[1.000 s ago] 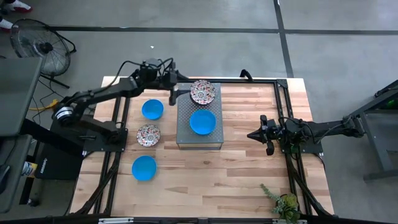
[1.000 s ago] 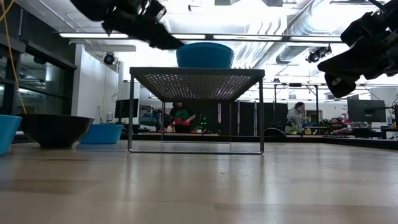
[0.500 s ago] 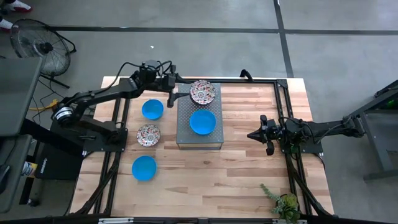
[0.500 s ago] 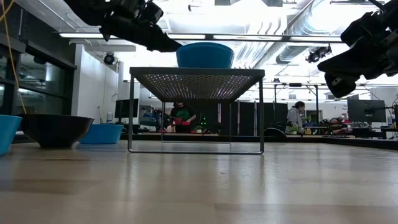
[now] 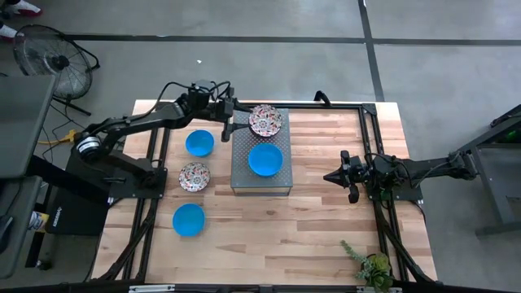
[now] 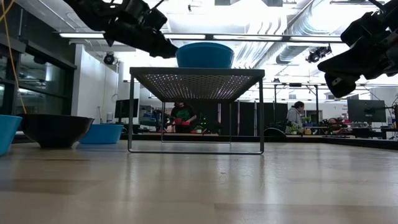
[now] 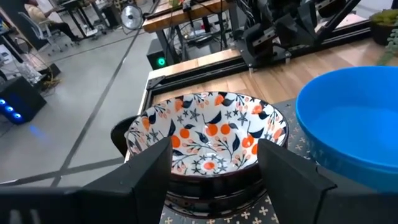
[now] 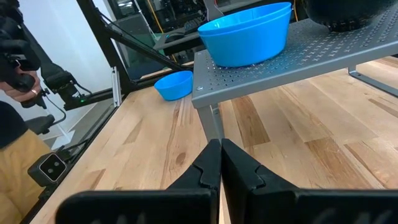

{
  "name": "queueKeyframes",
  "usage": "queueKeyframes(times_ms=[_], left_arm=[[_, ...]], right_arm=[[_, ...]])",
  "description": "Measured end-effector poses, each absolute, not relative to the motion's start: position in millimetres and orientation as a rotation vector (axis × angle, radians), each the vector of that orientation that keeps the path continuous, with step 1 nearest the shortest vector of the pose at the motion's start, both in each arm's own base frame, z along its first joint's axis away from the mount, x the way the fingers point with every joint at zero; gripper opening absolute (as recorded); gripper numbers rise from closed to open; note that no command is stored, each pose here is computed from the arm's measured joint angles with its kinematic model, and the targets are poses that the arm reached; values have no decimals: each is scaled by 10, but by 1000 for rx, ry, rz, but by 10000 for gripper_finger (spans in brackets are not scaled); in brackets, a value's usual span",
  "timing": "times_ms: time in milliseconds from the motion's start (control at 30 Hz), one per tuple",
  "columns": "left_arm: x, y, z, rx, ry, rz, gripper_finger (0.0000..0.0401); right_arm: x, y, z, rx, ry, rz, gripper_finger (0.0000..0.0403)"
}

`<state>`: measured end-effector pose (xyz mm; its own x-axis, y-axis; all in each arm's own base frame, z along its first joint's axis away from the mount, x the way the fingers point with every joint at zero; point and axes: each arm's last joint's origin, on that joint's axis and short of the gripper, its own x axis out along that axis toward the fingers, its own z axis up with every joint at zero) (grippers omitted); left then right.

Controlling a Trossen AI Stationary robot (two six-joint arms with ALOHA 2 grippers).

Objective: Pick & Place Mini bowls
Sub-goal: Stack the white patterned bowl on the white patterned bowls on the shelf

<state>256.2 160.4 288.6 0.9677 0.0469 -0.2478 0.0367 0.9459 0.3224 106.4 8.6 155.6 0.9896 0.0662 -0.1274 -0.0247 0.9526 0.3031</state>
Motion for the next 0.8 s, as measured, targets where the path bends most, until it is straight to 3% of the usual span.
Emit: queueKeyframes(times_ms=[800], left_arm=[[2580,1642,2808,307,318,71,230]], right_arm=[[1064,86,1556,306,137,46,0]])
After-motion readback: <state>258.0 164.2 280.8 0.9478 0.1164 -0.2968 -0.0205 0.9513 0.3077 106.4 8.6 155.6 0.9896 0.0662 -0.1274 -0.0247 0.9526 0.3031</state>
